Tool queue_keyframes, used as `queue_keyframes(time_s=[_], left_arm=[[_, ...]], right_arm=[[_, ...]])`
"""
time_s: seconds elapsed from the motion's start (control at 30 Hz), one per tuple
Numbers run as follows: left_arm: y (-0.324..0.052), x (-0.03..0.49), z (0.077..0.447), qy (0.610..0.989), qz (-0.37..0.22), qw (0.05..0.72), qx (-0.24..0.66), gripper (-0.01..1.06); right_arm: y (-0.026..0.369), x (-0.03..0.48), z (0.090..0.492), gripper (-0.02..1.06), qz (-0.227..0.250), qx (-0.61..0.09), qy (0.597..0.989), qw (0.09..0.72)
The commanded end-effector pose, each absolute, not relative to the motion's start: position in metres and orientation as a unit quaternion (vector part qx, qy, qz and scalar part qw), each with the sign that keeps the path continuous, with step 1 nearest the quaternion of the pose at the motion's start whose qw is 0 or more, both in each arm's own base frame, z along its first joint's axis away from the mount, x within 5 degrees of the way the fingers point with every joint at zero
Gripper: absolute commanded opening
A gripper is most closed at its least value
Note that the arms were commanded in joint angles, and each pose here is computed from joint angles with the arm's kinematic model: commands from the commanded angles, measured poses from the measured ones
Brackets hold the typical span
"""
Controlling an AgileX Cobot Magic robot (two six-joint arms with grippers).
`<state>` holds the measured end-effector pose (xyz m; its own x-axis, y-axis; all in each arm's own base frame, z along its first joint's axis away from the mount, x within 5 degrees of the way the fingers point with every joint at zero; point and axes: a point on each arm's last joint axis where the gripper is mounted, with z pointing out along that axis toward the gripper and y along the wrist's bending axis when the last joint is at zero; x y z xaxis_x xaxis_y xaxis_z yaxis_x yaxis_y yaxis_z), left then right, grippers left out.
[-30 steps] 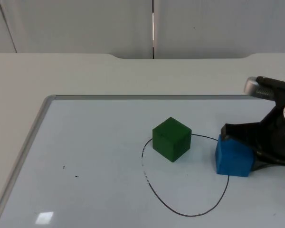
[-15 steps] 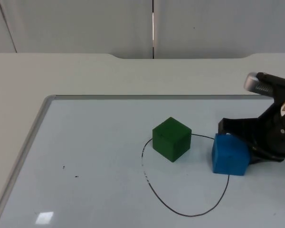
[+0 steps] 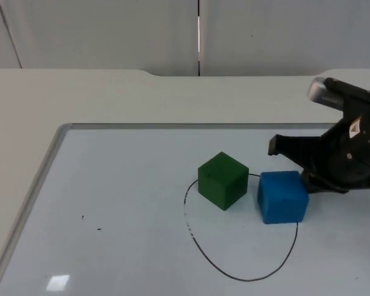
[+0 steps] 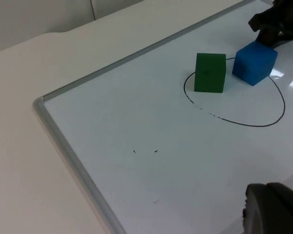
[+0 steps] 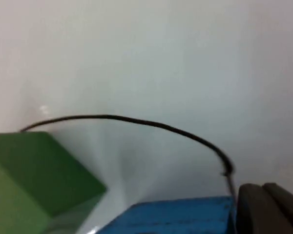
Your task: Push the two cubes into the marked area.
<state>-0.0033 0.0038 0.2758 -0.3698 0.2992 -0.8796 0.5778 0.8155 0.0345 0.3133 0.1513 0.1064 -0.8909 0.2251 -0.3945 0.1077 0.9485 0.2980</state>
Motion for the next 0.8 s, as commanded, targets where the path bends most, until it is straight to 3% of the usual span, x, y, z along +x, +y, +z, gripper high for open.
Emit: queue_keyframes(time_s=[0.0,0.77], left_arm=[[0.004,-0.003,0.275,0.815,-0.141,0.493,0.271,0.0],[0.004,-0.003,0.275,0.814,-0.14,0.493,0.272,0.0]], right_arm=[[0.159,0.314,0.11,0.0,0.139,0.074,0.963,0.219],[0.171,0.309,0.115,0.0,0.124,0.043,0.973,0.192]])
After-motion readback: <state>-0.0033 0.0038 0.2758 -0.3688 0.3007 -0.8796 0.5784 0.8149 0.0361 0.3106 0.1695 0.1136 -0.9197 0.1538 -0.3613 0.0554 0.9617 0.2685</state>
